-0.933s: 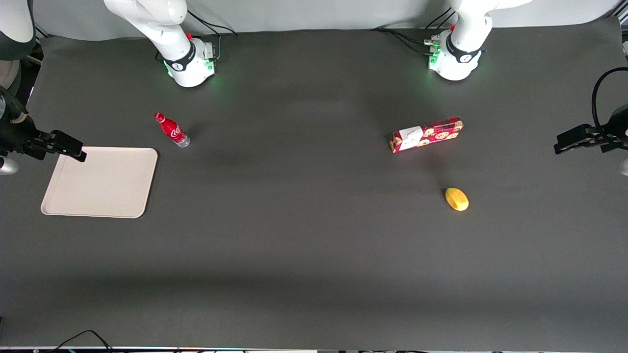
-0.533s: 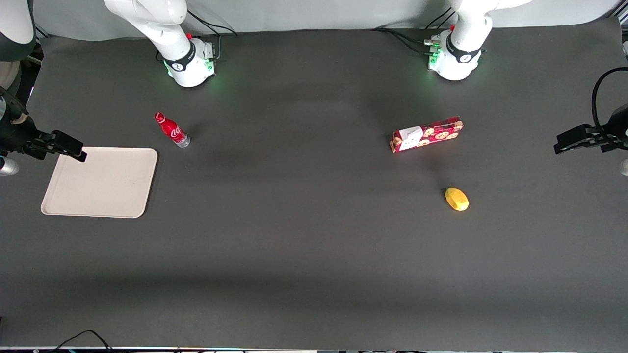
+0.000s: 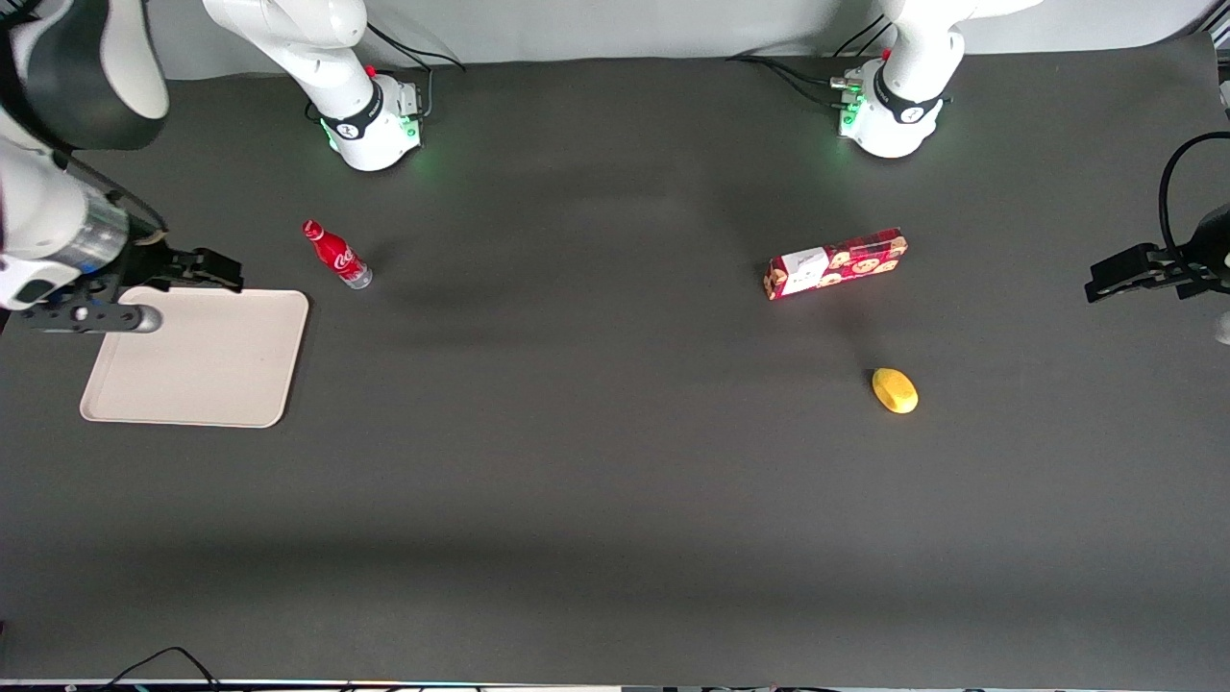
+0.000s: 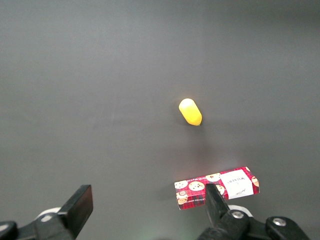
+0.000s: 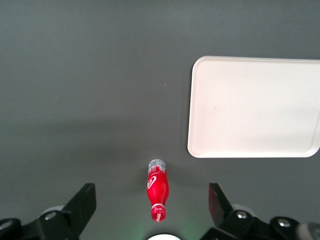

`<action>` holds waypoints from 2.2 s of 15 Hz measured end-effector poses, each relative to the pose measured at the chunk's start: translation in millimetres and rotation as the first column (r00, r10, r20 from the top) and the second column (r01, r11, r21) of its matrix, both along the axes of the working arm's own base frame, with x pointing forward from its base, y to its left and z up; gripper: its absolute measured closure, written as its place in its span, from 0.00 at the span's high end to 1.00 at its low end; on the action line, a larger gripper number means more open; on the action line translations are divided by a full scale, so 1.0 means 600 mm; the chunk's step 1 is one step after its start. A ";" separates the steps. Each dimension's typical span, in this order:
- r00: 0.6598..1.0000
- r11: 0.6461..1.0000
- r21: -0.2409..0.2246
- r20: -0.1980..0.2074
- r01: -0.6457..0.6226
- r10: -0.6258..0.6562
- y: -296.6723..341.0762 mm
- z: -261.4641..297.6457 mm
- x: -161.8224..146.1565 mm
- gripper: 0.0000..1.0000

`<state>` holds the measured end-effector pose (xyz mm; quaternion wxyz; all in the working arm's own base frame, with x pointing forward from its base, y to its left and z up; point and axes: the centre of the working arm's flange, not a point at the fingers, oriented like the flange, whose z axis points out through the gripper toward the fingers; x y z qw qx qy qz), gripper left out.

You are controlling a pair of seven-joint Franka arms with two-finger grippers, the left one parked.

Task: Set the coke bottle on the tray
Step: 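Move the right gripper over the red Coca-Cola bottle lying beside the tray, then lower the open right gripper around the bottle's middle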

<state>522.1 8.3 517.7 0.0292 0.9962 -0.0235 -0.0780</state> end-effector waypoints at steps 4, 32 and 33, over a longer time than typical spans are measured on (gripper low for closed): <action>1.000 0.999 -0.041 0.003 -0.026 0.026 0.025 -0.097 -0.091 1.00; 0.999 0.996 -0.077 -0.042 -0.038 0.035 0.029 -0.346 -0.296 0.66; 0.999 0.996 -0.077 -0.042 -0.038 0.035 0.029 -0.346 -0.296 0.65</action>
